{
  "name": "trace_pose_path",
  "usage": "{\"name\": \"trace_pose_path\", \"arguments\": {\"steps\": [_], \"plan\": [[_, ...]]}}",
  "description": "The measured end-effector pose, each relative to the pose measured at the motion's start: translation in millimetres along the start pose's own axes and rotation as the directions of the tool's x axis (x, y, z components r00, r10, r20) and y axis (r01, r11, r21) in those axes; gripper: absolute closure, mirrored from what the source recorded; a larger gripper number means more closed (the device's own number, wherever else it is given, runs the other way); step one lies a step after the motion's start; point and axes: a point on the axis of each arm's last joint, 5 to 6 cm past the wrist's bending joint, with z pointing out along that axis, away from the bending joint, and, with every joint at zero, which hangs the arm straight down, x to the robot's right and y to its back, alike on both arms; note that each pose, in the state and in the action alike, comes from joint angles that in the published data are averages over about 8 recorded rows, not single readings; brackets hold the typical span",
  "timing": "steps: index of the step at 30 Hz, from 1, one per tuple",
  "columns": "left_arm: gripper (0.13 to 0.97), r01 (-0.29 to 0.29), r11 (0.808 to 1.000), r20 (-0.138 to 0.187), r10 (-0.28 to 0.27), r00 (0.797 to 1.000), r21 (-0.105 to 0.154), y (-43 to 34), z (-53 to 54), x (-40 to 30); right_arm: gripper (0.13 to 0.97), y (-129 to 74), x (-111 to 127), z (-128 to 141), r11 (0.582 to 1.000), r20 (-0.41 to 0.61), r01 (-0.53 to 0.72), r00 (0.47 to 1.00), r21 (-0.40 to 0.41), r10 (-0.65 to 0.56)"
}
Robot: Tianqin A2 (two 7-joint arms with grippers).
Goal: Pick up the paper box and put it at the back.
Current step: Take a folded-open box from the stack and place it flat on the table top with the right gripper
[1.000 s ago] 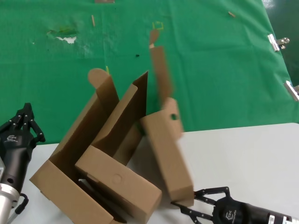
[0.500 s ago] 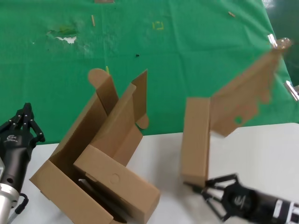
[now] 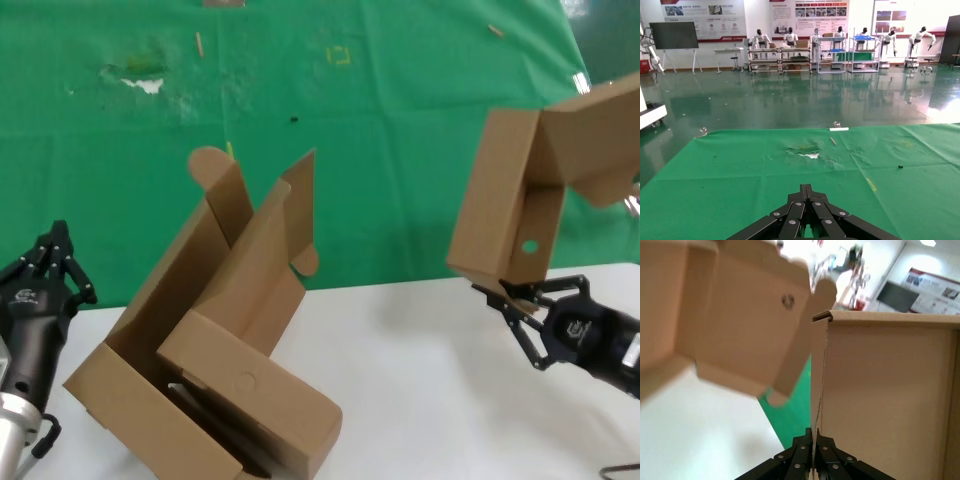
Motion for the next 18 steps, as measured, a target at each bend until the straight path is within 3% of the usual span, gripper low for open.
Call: {"name": "trace_pose_path", "arguments": {"steps": [5, 10, 18], "plan": [[0.957, 0.000, 1.000, 0.000, 0.000, 1.000, 0.000, 0.0, 0.0, 0.0, 0.956, -6.8, 7.6, 14.2, 0.984, 0.001, 0.101, 0.995, -0.145, -0.102], [0.957, 0.000, 1.000, 0.000, 0.000, 1.000, 0.000, 0.0, 0.0, 0.0, 0.956, -9.6, 3.5, 36.2, 0.937, 0.049, 0.197, 0.980, -0.289, -0.191], [0.957, 0.000, 1.000, 0.000, 0.000, 1.000, 0.000, 0.0, 0.0, 0.0, 0.957, -20.2, 4.8, 77.0, 0.872, 0.096, 0.295, 0.955, -0.391, -0.280]]}}
